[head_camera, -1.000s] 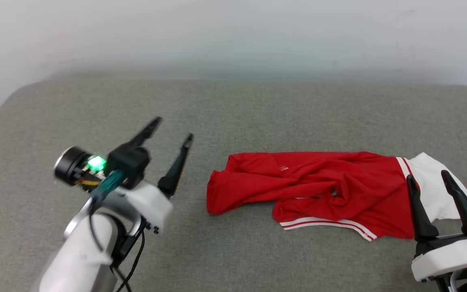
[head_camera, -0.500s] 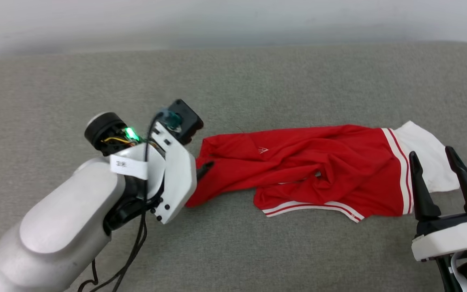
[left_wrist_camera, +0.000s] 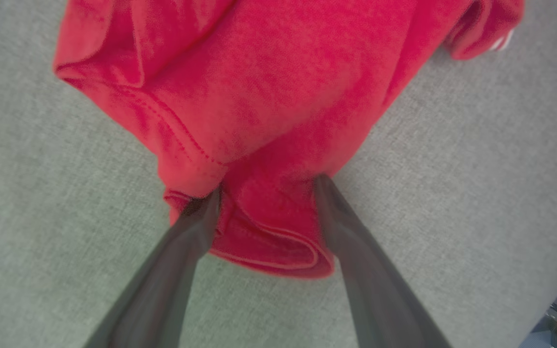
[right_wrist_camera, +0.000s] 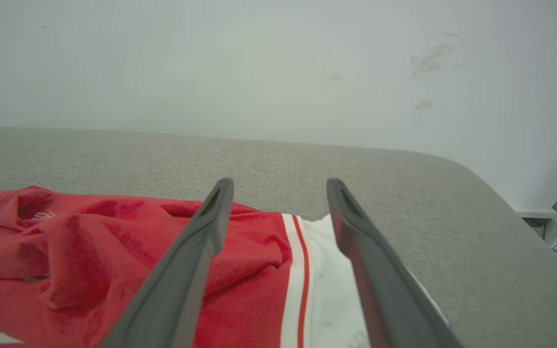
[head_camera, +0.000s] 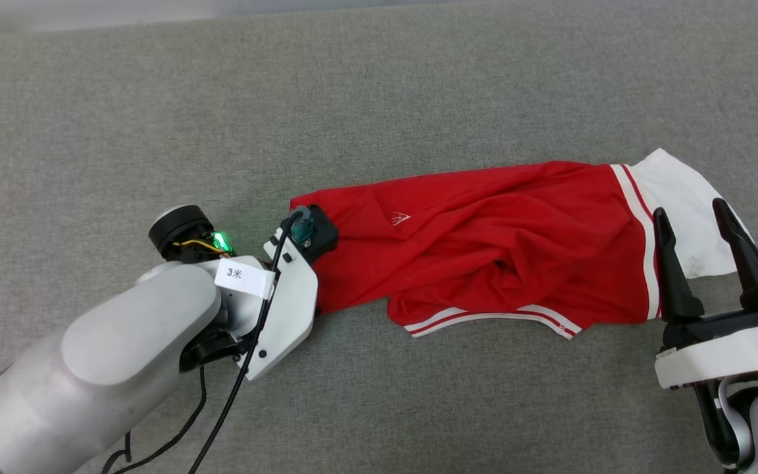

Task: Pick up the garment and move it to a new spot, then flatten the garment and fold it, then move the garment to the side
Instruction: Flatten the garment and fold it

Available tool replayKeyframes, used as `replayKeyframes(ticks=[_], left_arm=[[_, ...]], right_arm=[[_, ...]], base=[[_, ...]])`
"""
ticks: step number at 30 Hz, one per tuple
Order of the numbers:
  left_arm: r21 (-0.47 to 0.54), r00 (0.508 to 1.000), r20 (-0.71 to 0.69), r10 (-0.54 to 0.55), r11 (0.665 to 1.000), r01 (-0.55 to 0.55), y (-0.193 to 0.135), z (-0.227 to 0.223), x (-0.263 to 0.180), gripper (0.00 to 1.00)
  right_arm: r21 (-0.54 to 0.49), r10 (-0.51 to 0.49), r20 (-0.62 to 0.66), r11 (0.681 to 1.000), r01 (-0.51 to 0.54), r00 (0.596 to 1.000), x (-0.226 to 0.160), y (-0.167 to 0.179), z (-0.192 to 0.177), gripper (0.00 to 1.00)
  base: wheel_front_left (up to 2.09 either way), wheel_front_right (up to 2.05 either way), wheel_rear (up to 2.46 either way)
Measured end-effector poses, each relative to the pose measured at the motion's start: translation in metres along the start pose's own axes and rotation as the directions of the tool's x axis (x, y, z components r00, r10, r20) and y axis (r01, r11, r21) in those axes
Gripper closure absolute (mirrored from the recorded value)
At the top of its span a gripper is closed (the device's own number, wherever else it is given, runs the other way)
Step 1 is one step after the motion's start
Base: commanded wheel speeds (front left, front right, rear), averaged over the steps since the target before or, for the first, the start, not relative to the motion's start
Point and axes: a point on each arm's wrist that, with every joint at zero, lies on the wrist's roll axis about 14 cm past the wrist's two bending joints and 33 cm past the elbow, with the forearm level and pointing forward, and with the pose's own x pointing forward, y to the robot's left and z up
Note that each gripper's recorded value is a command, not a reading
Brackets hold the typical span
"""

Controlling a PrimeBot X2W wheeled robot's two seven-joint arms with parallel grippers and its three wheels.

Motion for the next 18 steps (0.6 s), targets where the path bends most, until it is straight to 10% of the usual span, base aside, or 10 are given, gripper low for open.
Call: replayKeyframes(ticks=[4,6,7,18], left_arm=[[0.024,1.000,-0.013,-0.007,1.000,0.007,0.002,-0.002,0.010,0.00],[0.037,1.000,0.003,0.002,0.999,-0.002,0.004,0.000,0.010,0.87],[0.047,1.000,0.017,0.010,0.999,-0.011,0.005,0.001,0.010,1.00],[-0.013,0.844,0.433,0.316,0.939,-0.345,0.070,0.062,-0.094,1.00]], right_arm=[[0.001,-0.004,-0.014,1.000,0.004,1.000,0.003,-0.001,-0.008,0.00],[0.002,-0.002,-0.015,1.000,0.002,1.000,0.004,0.000,-0.009,0.00],[0.004,0.002,-0.014,1.000,-0.002,1.000,0.005,0.001,-0.009,0.00],[0.013,0.024,0.059,1.000,-0.025,0.998,0.000,0.008,0.016,0.00]], base=[[0.00,0.00,0.00],[0.00,0.00,0.00],[0.00,0.00,0.00],[0.00,0.00,0.00]])
